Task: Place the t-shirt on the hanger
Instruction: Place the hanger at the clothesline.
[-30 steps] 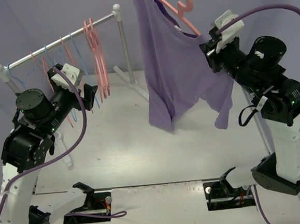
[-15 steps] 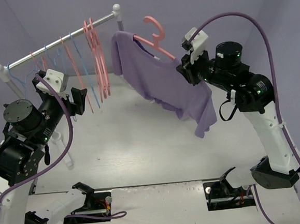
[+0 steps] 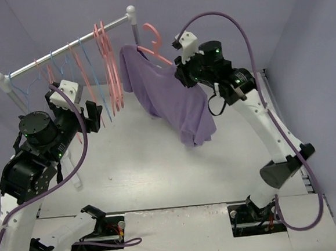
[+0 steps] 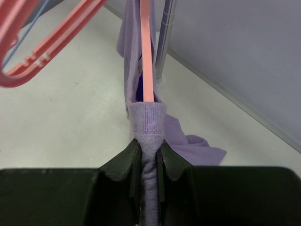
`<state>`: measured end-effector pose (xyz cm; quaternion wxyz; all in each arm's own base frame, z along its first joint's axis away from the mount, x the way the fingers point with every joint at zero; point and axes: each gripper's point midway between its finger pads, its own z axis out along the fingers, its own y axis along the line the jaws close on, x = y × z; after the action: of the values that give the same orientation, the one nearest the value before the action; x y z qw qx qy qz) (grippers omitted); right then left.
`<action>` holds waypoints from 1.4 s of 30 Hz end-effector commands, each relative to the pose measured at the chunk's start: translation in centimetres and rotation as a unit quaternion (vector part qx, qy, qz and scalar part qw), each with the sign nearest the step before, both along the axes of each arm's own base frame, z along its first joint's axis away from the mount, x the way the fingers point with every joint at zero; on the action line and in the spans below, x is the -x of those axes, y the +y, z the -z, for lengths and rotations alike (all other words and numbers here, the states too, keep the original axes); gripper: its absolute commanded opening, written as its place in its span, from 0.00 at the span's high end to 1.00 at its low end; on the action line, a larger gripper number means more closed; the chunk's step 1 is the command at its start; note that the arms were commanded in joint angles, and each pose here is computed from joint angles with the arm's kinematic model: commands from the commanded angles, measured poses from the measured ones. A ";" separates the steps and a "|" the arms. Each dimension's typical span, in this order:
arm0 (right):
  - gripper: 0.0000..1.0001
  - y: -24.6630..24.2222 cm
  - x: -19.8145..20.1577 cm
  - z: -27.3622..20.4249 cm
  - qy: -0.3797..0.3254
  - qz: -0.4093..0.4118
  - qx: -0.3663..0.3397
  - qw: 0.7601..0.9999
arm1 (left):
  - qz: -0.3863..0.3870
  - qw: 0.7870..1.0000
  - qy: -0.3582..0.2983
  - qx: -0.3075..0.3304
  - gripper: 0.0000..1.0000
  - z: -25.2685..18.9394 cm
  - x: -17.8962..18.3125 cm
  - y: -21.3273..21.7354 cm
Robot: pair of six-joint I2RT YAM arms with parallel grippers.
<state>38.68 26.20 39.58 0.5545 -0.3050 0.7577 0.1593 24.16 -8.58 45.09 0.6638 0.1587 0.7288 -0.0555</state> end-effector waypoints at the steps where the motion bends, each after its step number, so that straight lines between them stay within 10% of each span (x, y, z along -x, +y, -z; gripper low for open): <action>1: 1.00 1.6 -4.0 -6.0 -0.102 0.023 -0.068 0.992 | -0.025 0.999 -0.004 0.042 0.38 -0.4 0.1 0.6; 15: 1.00 6.8 -8.3 -9.9 -0.177 0.004 -0.123 0.976 | -0.017 0.998 0.015 0.057 0.38 1.4 1.0 0.5; 42: 1.00 14.0 -12.8 -3.2 -0.176 -0.031 -0.148 0.973 | 0.004 0.998 0.042 0.048 0.38 3.9 1.7 -0.1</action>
<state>52.15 40.36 34.46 0.6298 -0.3006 0.6860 0.2059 22.23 -8.71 39.93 0.6211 0.1350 0.7662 -0.0949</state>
